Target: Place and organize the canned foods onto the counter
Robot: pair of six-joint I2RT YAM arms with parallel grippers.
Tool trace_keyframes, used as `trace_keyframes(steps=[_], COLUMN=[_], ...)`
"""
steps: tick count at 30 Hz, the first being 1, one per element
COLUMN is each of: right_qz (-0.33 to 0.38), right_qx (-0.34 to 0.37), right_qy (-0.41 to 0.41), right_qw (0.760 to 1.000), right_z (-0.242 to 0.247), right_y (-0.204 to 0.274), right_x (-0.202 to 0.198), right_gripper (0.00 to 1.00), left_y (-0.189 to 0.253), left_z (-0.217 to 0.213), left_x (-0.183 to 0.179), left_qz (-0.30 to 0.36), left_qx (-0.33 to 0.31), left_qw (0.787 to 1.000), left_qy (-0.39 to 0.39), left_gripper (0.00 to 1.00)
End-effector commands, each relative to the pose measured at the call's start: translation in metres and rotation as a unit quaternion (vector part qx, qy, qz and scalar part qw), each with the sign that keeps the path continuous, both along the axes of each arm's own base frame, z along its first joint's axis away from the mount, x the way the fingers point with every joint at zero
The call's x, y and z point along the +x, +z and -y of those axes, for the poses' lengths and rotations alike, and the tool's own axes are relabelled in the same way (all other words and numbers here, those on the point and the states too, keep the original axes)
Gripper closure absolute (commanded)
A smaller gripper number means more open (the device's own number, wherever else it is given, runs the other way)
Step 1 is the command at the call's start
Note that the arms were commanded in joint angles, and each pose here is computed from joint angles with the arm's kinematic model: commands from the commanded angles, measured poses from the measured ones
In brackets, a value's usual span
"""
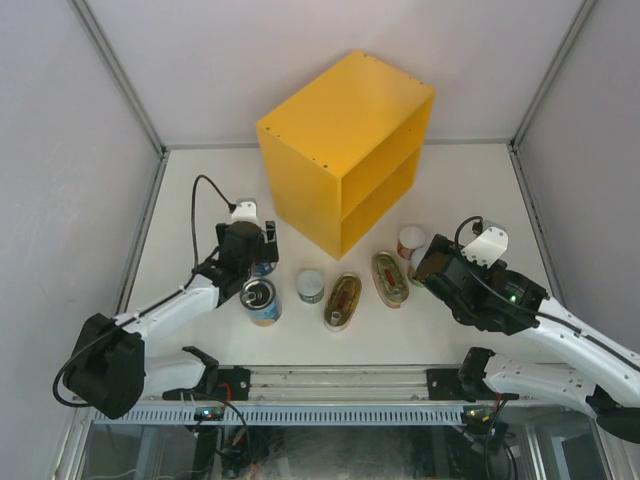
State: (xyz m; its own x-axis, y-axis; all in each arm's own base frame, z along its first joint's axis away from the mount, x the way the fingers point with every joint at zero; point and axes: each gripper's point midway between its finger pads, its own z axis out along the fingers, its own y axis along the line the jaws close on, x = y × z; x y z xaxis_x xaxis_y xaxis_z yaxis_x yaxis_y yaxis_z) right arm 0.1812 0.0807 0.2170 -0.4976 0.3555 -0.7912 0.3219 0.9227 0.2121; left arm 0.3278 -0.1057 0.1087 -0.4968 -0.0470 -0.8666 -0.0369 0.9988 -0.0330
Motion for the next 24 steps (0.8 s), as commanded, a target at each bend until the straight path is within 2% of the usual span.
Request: trace_keyframes(steps=[1, 24], right_qz=[0.016, 0.014], right_qx=[0.008, 0.02], right_qy=[0.008, 0.012], right_qw=[1.0, 1.0], right_z=[-0.004, -0.004], right_y=[0.007, -0.005], right_x=[0.003, 0.0], right_gripper=[0.03, 0.03], left_y=[0.052, 0.108], left_z=[0.0, -0.018], left_x=[0.012, 0.005], left_qz=[0.057, 0.102], left_qx=[-0.025, -0.015], left_qw=[0.998, 0.994], left_qy=[0.015, 0.036], left_gripper=[1.0, 1.0])
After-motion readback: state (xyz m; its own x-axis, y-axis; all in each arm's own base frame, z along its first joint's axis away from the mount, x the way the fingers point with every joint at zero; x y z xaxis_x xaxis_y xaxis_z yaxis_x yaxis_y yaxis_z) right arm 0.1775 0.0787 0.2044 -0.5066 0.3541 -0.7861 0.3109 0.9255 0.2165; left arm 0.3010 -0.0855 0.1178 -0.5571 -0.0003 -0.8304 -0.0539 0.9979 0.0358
